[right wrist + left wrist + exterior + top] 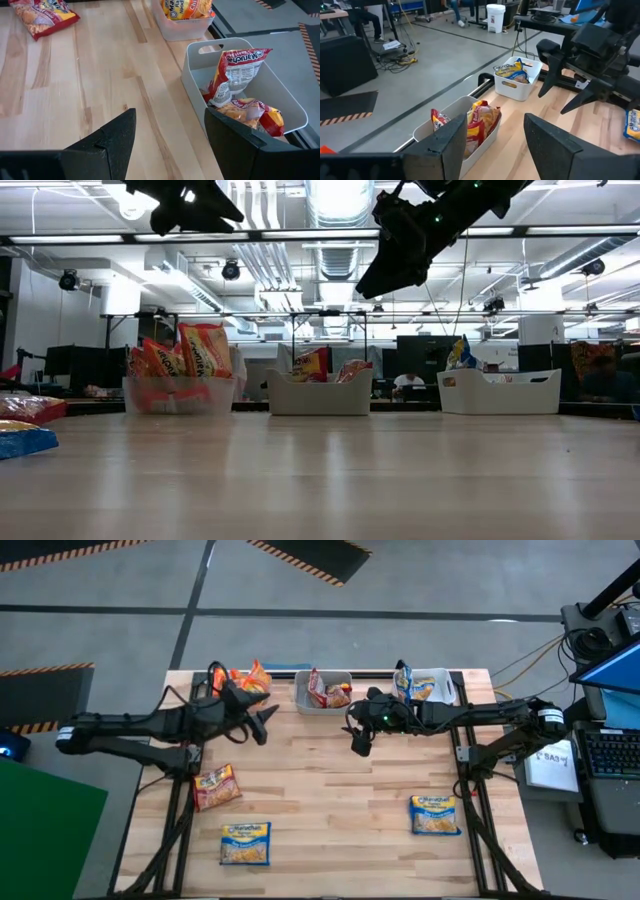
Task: Sort Maruchan noodles
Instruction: Put the red noodle pack into the grey bin
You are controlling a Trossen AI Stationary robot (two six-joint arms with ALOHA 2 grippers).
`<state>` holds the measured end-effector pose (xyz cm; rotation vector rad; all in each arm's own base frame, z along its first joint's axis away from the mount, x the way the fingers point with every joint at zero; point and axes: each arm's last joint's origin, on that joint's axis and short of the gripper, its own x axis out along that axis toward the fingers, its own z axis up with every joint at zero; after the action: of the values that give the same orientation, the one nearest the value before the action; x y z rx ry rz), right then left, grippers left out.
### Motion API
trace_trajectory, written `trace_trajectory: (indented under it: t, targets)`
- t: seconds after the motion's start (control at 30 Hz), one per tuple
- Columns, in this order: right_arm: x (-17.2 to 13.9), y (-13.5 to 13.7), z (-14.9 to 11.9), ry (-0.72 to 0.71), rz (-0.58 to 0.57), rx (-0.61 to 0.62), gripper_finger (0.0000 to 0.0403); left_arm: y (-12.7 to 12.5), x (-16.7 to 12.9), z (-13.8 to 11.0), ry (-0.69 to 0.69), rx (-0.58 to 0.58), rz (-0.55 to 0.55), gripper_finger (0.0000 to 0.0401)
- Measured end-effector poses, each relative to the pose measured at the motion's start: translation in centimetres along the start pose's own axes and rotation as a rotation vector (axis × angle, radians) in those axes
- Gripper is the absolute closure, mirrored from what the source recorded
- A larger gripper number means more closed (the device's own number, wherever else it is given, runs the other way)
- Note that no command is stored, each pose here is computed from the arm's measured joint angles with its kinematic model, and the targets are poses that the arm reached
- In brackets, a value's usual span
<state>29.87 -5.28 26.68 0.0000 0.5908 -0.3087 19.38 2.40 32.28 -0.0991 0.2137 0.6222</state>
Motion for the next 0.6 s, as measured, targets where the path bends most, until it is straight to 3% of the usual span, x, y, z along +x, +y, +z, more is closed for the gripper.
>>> trace_trajectory:
  t: [0.6]
  targets:
    - [0.00, 0.00, 0.00, 0.000, 0.000, 0.000, 0.0179, -0.17, 0.32, -0.16, 0.008, 0.012, 0.002, 0.0221]
